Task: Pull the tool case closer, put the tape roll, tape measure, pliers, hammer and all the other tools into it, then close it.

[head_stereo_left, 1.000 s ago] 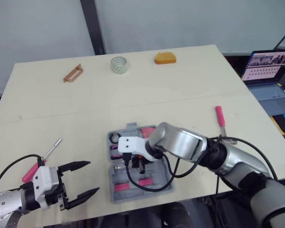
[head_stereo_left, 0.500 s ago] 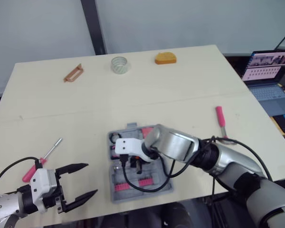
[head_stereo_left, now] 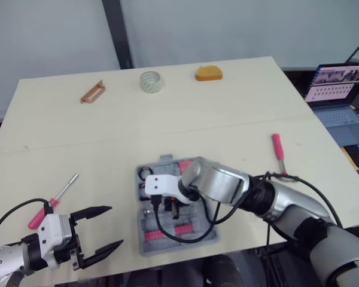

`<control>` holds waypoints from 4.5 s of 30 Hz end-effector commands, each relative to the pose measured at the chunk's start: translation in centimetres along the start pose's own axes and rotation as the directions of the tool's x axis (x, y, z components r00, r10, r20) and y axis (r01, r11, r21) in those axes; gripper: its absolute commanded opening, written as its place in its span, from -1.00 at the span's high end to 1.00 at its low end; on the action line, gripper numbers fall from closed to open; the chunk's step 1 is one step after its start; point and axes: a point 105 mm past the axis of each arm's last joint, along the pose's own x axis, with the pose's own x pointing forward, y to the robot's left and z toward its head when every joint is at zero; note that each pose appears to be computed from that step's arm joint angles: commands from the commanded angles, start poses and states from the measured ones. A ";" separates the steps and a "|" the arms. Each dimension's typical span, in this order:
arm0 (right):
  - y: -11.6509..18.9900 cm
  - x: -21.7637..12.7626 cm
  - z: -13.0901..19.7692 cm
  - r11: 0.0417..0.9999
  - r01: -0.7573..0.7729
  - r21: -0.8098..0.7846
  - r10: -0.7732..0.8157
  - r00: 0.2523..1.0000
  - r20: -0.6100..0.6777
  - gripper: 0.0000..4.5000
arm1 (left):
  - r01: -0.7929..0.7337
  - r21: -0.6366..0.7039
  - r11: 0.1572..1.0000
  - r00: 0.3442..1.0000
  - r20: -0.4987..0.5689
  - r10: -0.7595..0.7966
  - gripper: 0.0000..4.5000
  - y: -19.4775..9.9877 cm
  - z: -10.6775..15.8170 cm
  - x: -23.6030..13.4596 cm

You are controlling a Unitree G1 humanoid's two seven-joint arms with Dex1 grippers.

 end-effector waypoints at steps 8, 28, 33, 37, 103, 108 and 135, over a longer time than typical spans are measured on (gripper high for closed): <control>0.6 0.2 0.5 0.999 -0.023 -0.027 0.023 1.000 0.011 0.57 | -0.016 0.018 1.000 1.000 0.011 0.016 -1.00 0.1 0.3 -0.2; 0.8 -4.7 1.4 0.999 -0.036 -0.012 0.037 0.987 0.158 -0.99 | -0.003 0.016 1.000 1.000 0.020 0.003 -1.00 0.2 0.3 0.2; 0.6 -5.3 0.8 1.000 -0.018 0.014 0.013 0.956 0.293 -0.99 | -0.002 0.019 1.000 1.000 0.027 0.001 -1.00 0.3 0.5 0.4; 0.5 -5.2 -0.6 0.999 0.014 0.050 -0.033 0.916 0.400 -0.42 | -0.002 0.018 1.000 1.000 0.031 0.001 -1.00 0.3 0.5 0.5; -1.9 0.2 -3.5 0.986 0.102 0.130 -0.156 0.839 0.522 0.99 | -0.046 -0.004 0.999 0.998 0.046 0.046 -1.00 1.1 1.6 1.0; -1.8 0.6 -4.1 0.985 0.097 0.145 -0.158 0.847 0.507 0.99 | -0.044 -0.004 0.999 0.998 0.040 0.044 -1.00 1.1 1.5 0.9; -1.5 2.6 -6.8 0.963 0.062 0.262 -0.174 0.886 0.429 0.99 | -0.047 0.001 0.999 0.998 0.031 0.047 -1.00 0.9 1.1 0.5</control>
